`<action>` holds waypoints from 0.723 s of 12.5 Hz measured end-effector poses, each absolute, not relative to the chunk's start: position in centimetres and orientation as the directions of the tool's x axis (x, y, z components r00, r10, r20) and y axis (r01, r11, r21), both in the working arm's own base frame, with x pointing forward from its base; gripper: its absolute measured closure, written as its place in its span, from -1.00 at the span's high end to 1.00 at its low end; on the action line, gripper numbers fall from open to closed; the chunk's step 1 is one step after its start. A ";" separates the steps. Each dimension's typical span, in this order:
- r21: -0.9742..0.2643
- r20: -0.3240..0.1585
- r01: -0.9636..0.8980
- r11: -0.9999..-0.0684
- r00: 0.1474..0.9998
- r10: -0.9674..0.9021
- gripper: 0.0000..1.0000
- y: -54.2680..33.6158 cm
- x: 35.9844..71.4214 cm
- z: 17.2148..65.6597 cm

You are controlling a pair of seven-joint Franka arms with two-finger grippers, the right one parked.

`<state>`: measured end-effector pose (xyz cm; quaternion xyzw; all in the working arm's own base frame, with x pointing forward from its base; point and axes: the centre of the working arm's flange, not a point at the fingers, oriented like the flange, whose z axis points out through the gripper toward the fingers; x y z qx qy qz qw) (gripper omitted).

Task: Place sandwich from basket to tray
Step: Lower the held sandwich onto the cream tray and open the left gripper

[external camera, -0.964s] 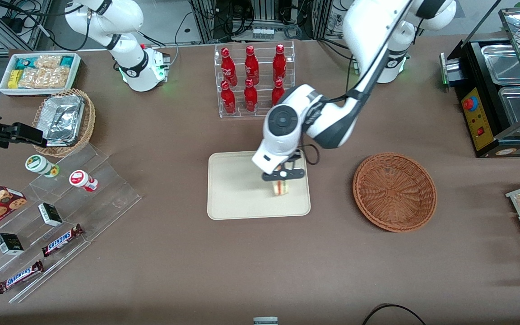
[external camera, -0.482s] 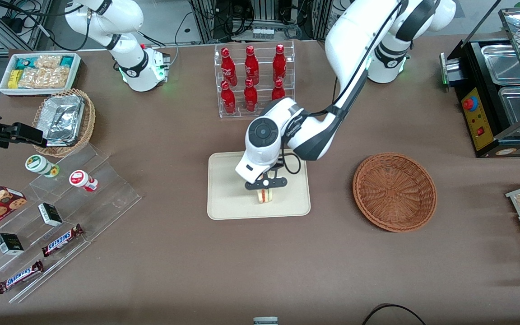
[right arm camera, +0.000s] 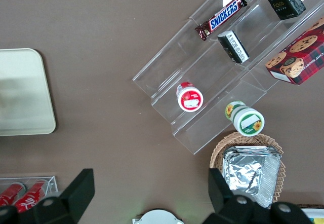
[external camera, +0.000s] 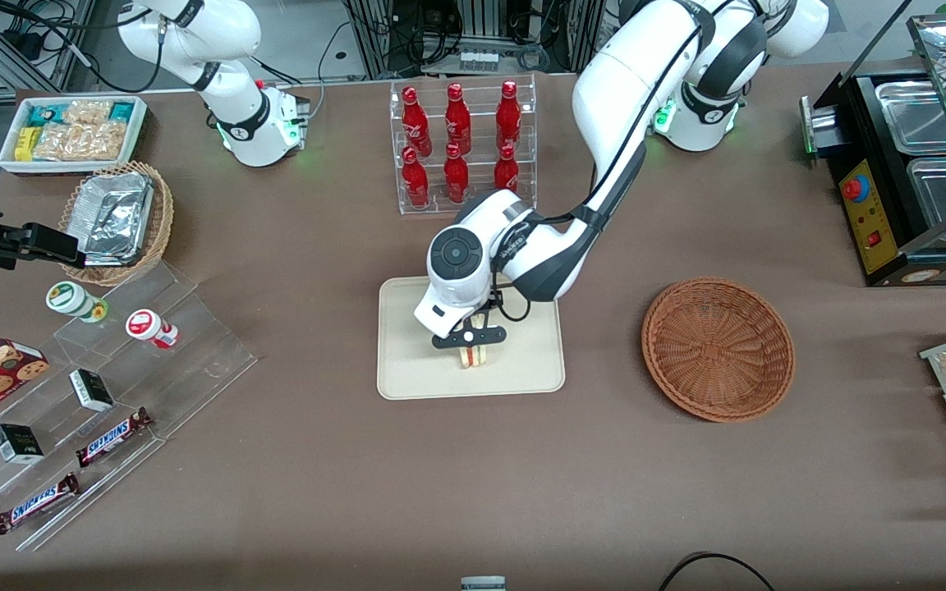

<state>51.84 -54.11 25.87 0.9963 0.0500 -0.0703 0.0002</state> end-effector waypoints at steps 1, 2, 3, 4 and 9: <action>-0.010 -0.142 0.108 -0.994 0.984 0.108 -0.70 -54.1 51.8 25.6; -0.014 -0.143 0.117 -0.993 0.983 0.118 -0.70 -54.0 51.9 25.4; -0.016 -0.144 0.122 -0.992 0.982 0.123 -0.71 -54.0 51.9 25.3; -0.017 -0.144 0.123 -0.992 0.982 0.125 -0.70 -54.0 51.9 25.2; -0.017 -0.136 0.126 -0.992 0.983 0.127 0.33 -54.0 52.1 25.1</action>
